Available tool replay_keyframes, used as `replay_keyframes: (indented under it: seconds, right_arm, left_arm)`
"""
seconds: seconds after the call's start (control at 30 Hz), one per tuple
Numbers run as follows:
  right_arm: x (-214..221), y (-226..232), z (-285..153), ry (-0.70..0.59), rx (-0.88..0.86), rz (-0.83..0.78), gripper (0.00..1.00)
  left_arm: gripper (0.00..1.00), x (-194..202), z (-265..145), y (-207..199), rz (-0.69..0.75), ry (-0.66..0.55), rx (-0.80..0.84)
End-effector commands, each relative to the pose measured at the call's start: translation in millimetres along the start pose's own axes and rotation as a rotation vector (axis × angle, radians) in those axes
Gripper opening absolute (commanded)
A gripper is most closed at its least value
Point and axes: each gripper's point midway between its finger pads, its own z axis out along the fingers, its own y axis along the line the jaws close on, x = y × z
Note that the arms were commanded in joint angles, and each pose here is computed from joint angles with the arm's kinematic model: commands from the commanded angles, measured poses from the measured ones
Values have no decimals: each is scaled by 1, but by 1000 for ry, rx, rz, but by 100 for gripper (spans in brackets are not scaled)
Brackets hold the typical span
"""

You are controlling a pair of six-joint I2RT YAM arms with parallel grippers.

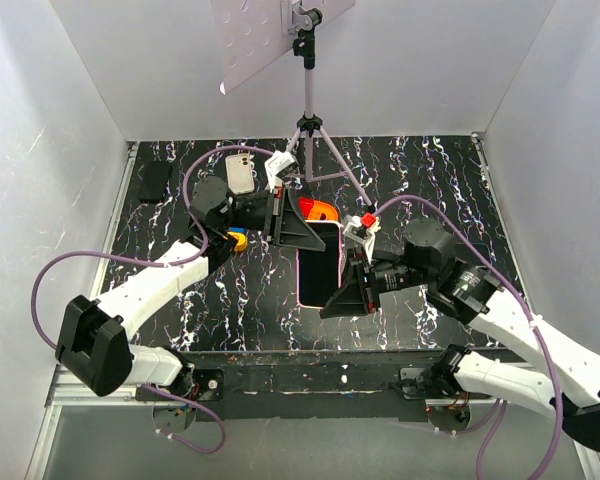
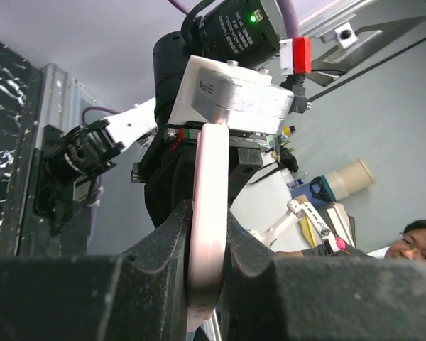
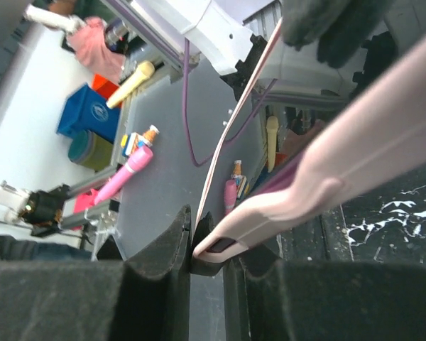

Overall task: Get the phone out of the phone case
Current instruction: Remove the phone case from the phone.

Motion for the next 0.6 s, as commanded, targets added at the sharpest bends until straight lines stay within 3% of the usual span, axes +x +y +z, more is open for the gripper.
replay_keyframes:
  seconds: [0.0,0.57]
  right_arm:
    - [-59,41,7,-51,-55,-542,1]
    - [-114,63,15,-77,107,-794,1]
  left_arm:
    - [0,20,8,3,-292,41,9]
    - [0,12,25,34,-435,7,78]
